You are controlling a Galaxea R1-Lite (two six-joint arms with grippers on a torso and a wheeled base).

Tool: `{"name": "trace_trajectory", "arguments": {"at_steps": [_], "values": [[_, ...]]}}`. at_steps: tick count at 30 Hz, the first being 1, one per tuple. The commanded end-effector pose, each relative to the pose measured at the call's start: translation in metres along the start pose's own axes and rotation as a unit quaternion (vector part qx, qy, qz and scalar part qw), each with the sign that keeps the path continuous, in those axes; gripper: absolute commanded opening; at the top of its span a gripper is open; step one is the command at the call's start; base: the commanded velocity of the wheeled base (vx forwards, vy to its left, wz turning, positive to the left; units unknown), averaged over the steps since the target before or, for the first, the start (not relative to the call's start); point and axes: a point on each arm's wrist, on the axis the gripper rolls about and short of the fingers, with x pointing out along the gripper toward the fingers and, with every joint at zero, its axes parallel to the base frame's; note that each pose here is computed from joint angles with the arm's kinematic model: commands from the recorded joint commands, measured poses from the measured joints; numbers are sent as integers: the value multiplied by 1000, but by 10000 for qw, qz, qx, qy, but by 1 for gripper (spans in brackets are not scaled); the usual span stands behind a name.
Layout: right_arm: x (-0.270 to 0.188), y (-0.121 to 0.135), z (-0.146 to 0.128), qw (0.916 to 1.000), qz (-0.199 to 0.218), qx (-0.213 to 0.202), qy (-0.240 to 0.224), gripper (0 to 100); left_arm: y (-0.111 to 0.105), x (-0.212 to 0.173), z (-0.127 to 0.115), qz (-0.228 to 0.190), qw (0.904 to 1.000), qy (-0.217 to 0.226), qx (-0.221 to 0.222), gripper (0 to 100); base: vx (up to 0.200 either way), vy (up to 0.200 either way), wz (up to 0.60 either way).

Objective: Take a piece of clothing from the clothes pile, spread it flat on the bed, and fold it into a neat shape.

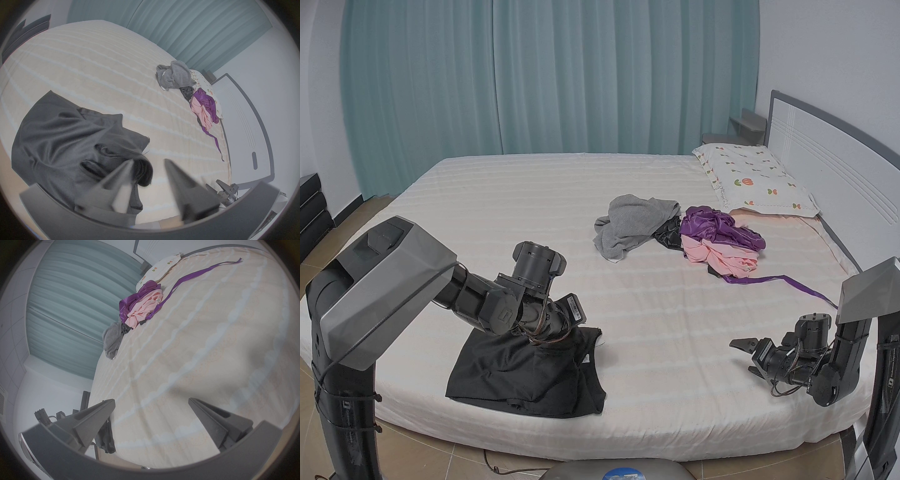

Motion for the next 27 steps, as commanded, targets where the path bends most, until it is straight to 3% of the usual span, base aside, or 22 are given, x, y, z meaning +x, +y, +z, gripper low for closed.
{"name": "trace_trajectory", "arguments": {"at_steps": [1,6,10,20,27], "values": [[0,0,0,10000,-3,2,8,100,-2,7,-6,24,10000,61,38,100,0,0,0],[0,0,0,10000,-3,2,8,100,-4,4,-6,101,9999,-71,-29,100,0,0,0],[0,-1,-1,10000,-13,-4,7,100,-4,-15,1,36,9990,-215,-401,100,0,0,0],[2,1,-4,10000,-17,-43,55,100,54,-36,2,185,9896,-455,-1350,100,0,0,0],[1,1,-4,10000,-17,-35,55,100,79,-46,-2,245,9798,-529,-1913,100,0,0,0]]}}
